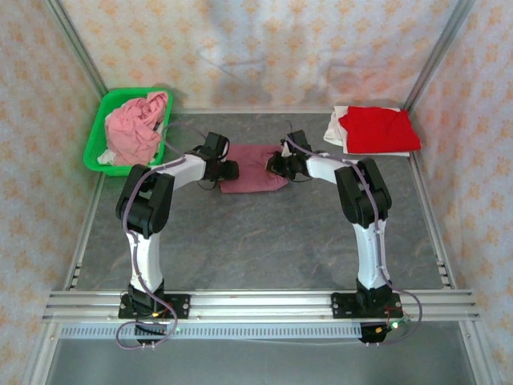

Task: Fold and stack the t-shirts

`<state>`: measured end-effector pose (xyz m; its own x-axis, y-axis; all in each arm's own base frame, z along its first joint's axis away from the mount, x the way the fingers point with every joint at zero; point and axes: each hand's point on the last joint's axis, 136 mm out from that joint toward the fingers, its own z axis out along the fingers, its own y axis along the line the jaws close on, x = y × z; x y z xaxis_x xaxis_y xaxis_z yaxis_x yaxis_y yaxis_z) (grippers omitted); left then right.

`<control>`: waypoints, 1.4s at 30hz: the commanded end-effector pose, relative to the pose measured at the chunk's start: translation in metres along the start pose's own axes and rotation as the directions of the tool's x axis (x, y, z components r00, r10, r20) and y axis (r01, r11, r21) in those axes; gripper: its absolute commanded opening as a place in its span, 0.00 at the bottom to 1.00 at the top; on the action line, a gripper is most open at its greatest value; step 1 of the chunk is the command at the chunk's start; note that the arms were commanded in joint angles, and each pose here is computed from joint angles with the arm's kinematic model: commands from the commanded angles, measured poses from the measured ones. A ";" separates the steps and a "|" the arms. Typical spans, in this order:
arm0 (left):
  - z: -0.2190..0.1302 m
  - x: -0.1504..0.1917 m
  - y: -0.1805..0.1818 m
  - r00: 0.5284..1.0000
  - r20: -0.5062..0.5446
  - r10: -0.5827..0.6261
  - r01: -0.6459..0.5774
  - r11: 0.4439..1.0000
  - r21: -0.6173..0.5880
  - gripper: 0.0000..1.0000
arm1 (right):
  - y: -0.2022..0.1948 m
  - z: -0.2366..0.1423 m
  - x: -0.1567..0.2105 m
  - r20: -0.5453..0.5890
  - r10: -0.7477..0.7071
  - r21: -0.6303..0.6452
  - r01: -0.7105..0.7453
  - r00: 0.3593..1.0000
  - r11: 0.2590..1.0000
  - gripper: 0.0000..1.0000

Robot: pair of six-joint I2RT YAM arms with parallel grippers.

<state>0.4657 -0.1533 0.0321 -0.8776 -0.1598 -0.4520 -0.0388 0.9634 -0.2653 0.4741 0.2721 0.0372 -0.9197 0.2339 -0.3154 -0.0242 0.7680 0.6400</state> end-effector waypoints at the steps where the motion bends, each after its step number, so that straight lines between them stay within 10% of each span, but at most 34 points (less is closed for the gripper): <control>1: -0.018 -0.004 0.006 0.998 0.045 -0.038 0.039 0.999 -0.024 0.61 | -0.009 -0.001 -0.011 0.013 0.038 0.012 -0.038 0.999 0.999 0.04; 16: -0.152 -0.018 0.007 0.925 0.361 -0.117 0.103 0.993 0.057 0.72 | -0.050 -0.116 -0.082 -0.092 -0.269 0.293 0.285 0.959 0.913 0.00; 32: -0.145 0.004 -0.033 0.958 0.288 -0.014 -0.029 0.989 0.145 0.72 | -0.094 -0.240 -0.195 -0.094 -0.494 0.568 0.454 0.864 0.687 0.00; 42: -0.130 0.014 -0.033 0.969 0.245 -0.008 -0.027 0.990 0.139 0.72 | -0.102 -0.278 -0.232 0.107 -0.462 0.546 0.336 0.881 0.767 0.00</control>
<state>0.3908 -0.1555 0.1450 -0.7316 -0.2384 -0.6387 0.0276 0.9258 -0.3771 0.5752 -0.0139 0.2189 -0.7947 -0.1237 -0.5943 -0.1432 0.9896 -0.0145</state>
